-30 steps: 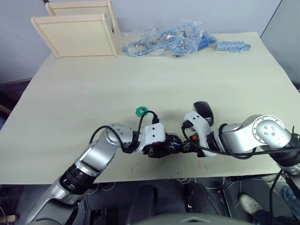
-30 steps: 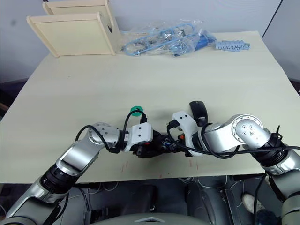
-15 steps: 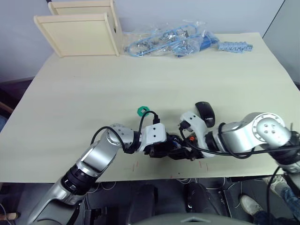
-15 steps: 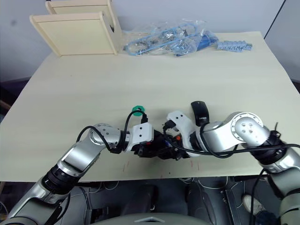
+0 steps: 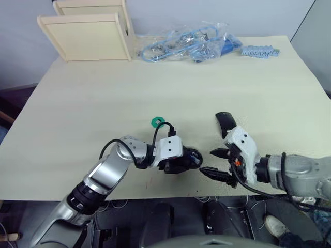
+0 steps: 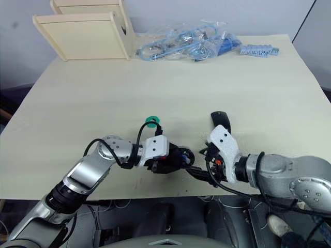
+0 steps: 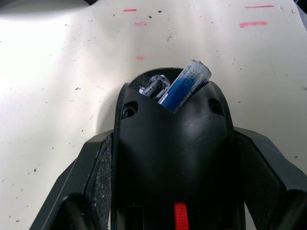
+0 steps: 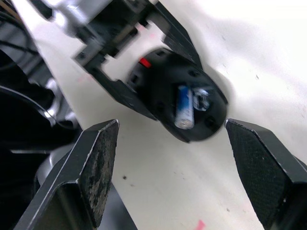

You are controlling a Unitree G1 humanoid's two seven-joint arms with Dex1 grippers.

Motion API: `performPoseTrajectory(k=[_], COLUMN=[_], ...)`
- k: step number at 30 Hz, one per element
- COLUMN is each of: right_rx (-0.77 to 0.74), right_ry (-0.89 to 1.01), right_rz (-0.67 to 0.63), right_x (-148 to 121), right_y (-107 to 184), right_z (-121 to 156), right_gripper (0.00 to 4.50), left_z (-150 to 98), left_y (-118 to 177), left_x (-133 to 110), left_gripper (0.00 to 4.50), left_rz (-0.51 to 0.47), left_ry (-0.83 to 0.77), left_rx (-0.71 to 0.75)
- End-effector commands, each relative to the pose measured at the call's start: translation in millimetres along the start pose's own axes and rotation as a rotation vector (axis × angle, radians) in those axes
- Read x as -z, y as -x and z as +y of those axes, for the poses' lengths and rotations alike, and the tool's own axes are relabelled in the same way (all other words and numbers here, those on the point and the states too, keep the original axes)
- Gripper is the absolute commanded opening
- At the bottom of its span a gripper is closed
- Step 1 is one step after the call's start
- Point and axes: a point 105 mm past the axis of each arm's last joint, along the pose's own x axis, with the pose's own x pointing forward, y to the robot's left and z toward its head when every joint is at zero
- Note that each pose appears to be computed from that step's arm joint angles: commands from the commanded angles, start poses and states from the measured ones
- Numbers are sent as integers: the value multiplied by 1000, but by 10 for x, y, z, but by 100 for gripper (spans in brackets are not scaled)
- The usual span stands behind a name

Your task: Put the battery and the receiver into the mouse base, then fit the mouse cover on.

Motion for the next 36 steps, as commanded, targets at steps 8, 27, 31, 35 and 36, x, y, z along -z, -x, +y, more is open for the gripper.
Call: performPoseTrajectory(k=[8,27,31,35,36], right_rx=[-30,-101,-85,-73,-64], right_ry=[108,203,196,192,184], right_rz=[-233,-323,-325,-322,-322], right_x=[-29,145,172,196,210], right_y=[-98,-403,-431,-447,-450], right_z=[-39,-113,-132,-156,-170], right_gripper=[314,10,10,10,10], left_z=[-78,-74,-75,-76,-75], left_y=[-25,-19,-17,-18,-18], left_x=[129,119,103,95,93], left_gripper=[293,293,293,293,293], left_rz=[44,48,48,48,48], left_ry=[27,37,36,36,37], left_rx=[31,23,23,24,24])
